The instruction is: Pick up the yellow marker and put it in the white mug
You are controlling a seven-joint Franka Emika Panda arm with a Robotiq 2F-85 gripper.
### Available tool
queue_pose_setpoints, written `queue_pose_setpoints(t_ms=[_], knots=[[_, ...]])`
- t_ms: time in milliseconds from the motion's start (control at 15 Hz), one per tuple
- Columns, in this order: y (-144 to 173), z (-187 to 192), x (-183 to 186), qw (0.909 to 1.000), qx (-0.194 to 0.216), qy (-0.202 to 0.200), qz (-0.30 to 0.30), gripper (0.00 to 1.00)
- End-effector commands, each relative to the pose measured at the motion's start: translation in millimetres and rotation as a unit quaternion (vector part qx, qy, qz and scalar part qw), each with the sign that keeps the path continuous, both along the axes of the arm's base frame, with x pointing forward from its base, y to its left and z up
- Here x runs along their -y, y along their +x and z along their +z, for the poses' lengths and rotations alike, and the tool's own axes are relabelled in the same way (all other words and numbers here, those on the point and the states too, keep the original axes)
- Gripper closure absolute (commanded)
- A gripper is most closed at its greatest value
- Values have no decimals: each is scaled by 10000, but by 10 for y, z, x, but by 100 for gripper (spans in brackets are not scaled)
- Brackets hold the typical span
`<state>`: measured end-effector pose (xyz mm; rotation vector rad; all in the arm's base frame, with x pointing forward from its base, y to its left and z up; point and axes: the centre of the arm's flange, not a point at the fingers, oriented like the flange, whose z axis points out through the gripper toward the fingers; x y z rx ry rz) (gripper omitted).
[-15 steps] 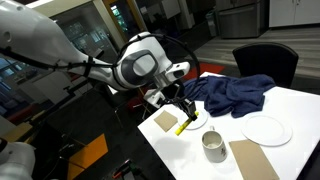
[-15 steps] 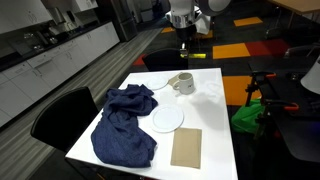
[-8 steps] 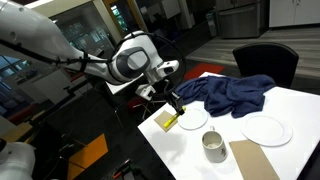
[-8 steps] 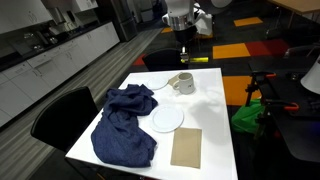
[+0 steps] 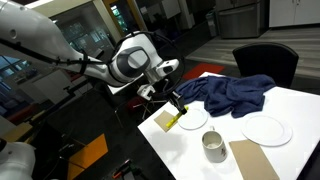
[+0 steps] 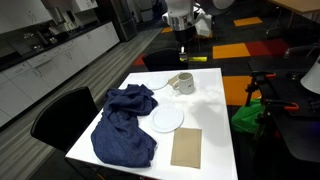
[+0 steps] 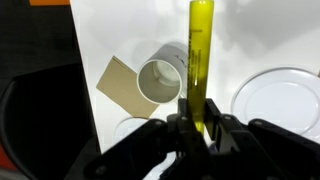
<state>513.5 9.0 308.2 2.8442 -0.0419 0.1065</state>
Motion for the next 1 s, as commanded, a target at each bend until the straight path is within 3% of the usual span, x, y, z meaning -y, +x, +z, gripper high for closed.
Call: queue_pose_setpoints(t_ms=[0, 200, 467, 733, 933], knots=[[-3, 80, -15, 9965, 569, -434, -430, 95], [25, 82, -27, 9868, 1059, -843, -885, 95], [72, 26, -71, 9623, 1849, -1362, -1454, 95], [109, -45, -108, 9273, 2599, -1754, -2045, 95], [117, -177, -144, 8940, 3074, -2011, -2567, 95]])
